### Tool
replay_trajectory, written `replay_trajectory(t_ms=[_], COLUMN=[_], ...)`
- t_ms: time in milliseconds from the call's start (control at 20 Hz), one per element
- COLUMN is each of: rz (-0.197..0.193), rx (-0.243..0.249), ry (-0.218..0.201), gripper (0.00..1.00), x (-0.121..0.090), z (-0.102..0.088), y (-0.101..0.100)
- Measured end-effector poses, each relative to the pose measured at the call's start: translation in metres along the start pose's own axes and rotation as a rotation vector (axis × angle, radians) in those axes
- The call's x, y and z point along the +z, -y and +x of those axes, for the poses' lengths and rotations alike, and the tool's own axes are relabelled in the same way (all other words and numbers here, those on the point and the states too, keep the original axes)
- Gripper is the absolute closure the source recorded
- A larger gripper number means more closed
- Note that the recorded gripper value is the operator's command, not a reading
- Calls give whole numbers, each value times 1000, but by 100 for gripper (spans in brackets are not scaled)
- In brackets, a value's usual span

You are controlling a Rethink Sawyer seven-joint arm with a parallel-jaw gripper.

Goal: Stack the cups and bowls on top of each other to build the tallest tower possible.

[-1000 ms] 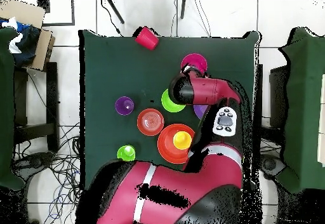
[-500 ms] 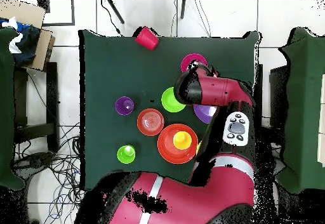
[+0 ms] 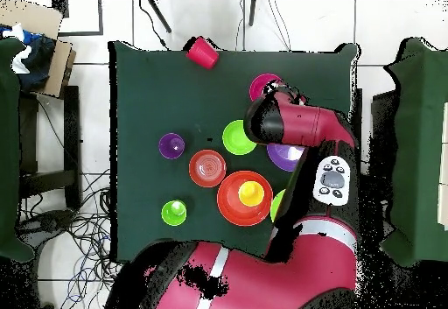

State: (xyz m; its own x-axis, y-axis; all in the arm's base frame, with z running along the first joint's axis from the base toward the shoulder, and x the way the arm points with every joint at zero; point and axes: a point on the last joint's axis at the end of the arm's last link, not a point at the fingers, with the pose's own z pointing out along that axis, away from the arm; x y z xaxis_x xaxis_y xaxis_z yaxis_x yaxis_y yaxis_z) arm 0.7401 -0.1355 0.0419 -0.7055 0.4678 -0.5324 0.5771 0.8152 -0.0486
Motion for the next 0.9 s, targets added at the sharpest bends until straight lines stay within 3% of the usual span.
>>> replay_trajectory(t_ms=[900], rz=[0], rx=[0], ry=[-14], gripper=[0], x=[0], z=[7], y=[0])
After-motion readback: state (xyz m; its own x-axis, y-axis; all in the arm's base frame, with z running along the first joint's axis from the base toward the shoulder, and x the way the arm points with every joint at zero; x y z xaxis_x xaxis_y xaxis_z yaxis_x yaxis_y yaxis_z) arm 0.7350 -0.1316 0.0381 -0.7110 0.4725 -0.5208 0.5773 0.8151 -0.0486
